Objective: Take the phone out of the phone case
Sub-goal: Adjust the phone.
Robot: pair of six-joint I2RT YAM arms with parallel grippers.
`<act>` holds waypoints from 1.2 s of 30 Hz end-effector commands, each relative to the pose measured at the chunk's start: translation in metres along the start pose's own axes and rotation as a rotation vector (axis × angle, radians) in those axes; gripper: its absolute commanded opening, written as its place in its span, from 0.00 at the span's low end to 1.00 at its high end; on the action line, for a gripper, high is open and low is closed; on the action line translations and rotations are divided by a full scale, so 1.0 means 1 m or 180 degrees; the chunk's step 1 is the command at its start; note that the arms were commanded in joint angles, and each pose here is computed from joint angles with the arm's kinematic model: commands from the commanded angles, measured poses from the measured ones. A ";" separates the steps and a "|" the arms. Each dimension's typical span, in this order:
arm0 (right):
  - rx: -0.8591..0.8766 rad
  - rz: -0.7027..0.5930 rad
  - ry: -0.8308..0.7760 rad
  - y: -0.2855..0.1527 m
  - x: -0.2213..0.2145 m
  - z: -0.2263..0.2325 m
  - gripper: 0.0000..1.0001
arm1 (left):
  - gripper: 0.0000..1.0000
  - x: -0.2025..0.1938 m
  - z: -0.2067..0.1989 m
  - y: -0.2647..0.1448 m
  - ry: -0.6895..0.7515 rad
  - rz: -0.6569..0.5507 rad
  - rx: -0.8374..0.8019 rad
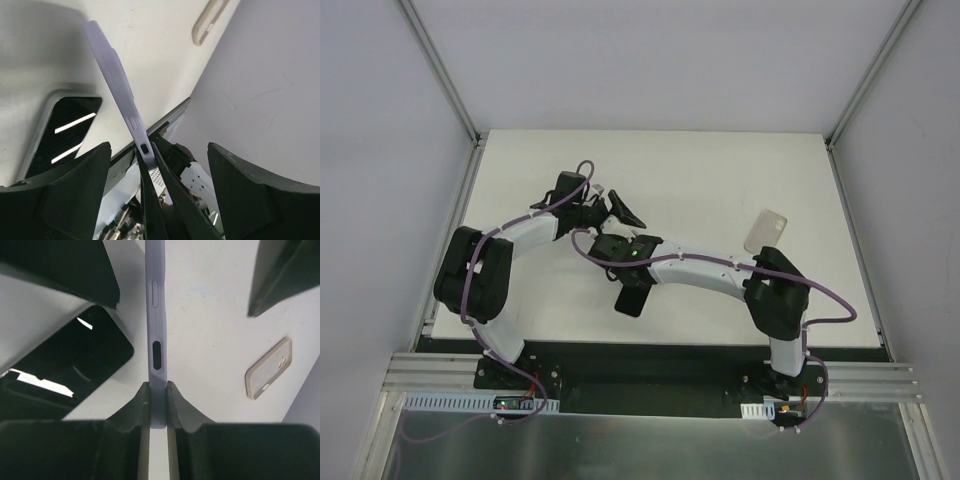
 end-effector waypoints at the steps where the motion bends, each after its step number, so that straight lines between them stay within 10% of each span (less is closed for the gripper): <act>1: 0.0163 -0.0209 0.0693 -0.027 -0.004 -0.042 0.01 | 0.77 -0.015 -0.047 -0.023 0.0551 0.0049 -0.0363; 8: 0.0807 -0.0283 0.1766 -0.024 -0.044 -0.067 0.02 | 0.77 -0.015 -0.065 -0.042 0.0801 -0.0050 -0.0530; 21: 0.2449 -0.1845 0.3885 -0.049 -0.045 -0.143 0.01 | 0.77 -0.033 -0.068 -0.052 0.1324 0.0077 -0.0655; 36: 0.3853 -0.2596 0.4520 -0.047 -0.023 -0.159 0.01 | 0.78 -0.037 -0.074 -0.047 0.1413 0.0398 -0.1515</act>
Point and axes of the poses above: each gripper's point midway between its finger pads, its own y axis out along the fingers, its own z axis along the line the jaws close on, x = y × z, the point moved 7 cm from there along -y, back along the fingers, and after that the axes turned 6 degrees about -y, right-handed, at the moved point
